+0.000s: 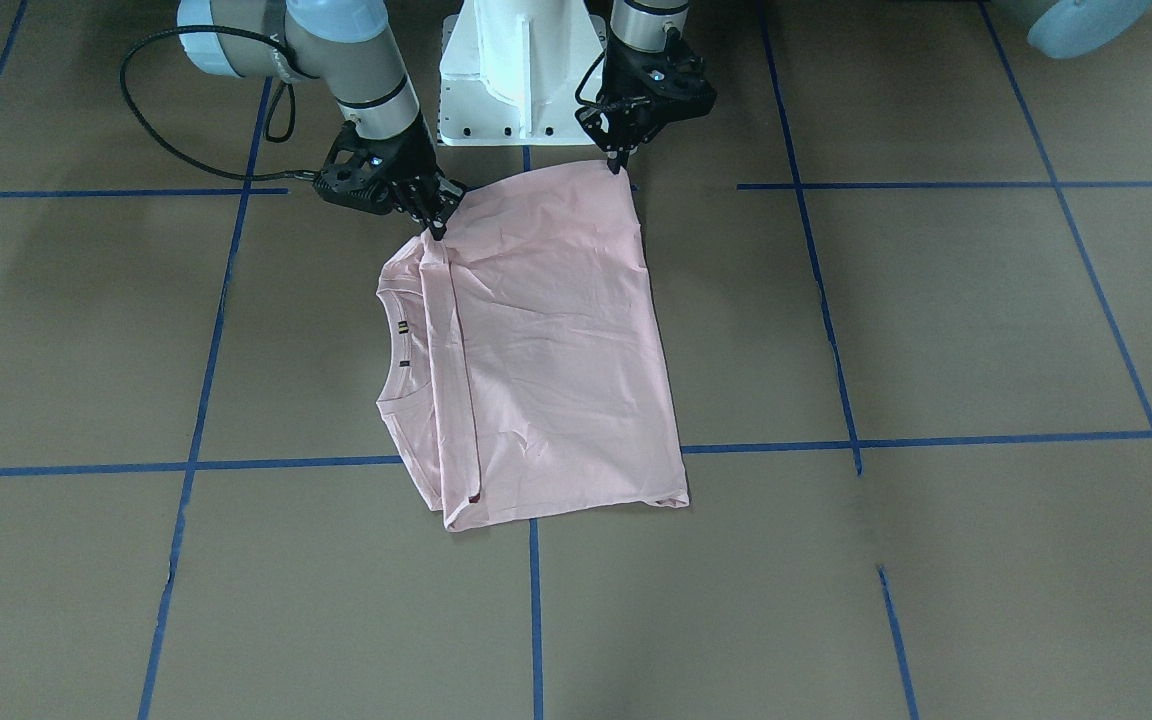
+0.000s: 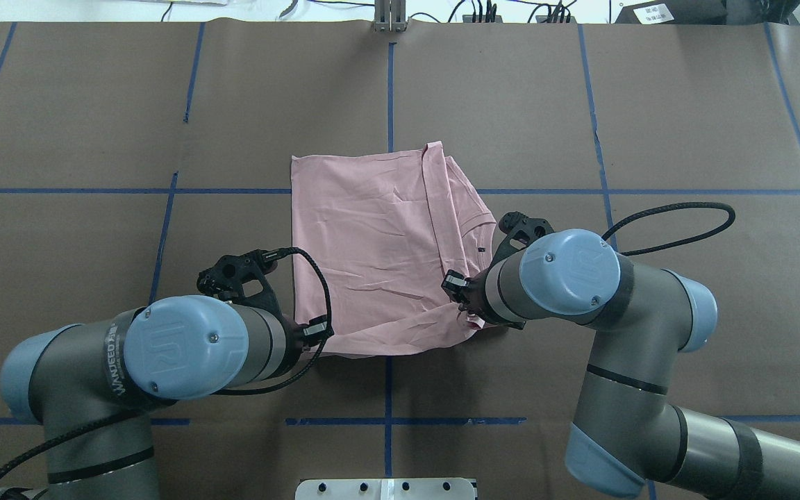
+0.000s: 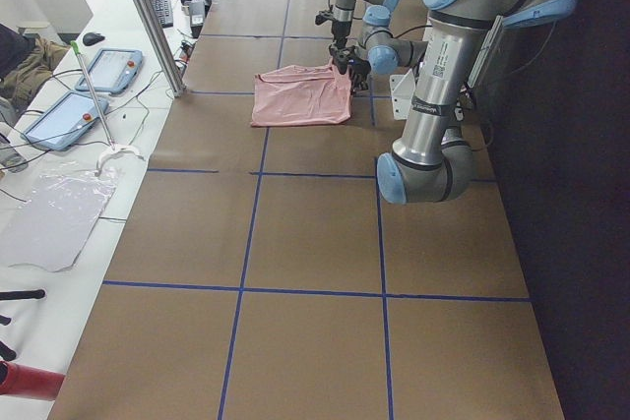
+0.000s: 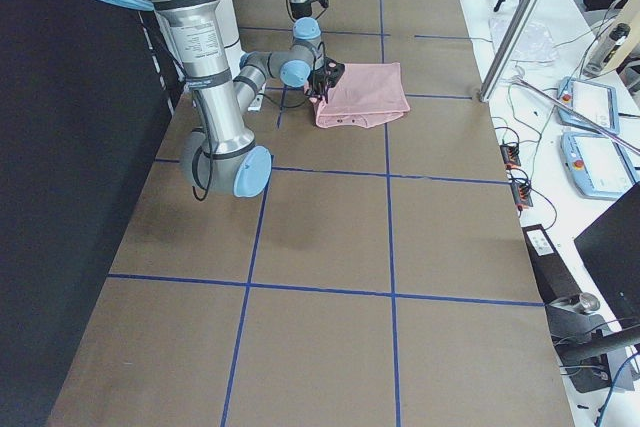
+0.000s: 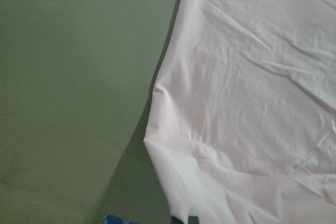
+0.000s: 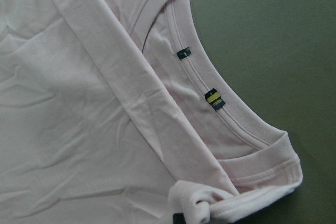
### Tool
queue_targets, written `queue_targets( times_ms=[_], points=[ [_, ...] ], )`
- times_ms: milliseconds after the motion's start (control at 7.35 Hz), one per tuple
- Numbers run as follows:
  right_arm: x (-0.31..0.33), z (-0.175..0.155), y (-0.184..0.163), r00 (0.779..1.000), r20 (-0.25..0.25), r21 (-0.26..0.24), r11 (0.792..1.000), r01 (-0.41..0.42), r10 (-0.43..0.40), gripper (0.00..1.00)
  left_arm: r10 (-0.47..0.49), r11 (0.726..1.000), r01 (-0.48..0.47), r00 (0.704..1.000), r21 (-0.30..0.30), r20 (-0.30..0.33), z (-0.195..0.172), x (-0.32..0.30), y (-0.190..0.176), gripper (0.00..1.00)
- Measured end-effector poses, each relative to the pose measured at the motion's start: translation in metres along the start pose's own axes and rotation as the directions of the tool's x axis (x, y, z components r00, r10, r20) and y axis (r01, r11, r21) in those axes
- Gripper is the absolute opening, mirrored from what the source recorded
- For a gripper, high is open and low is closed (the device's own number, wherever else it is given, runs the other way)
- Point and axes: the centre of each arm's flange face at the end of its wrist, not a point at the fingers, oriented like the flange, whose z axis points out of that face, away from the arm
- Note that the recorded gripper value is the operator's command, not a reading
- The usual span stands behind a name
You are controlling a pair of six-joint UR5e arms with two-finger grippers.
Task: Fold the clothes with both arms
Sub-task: 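Lift the near edge with both grippers and fold it toward the far edge, then lay the folded edge down and open both grippers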
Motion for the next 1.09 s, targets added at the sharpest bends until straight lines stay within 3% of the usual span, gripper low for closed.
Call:
queue_targets(
  times_ms=[817, 1089],
  points=[
    [-0.042, 0.004, -0.041, 0.999, 0.023, 0.057, 0.998, -0.041, 0.04, 0.0, -0.058, 0.997, 0.06, 0.998, 0.057, -0.029, 0.007, 0.011, -0.043, 0.0],
    [-0.084, 0.013, -0.095, 0.998, 0.01, 0.108, 0.992, -0.059, 0.058, 0.0, -0.102, 0.985, 0.109, 0.993, 0.132, -0.058, 0.026, 0.037, -0.105, 0.0]
  ],
)
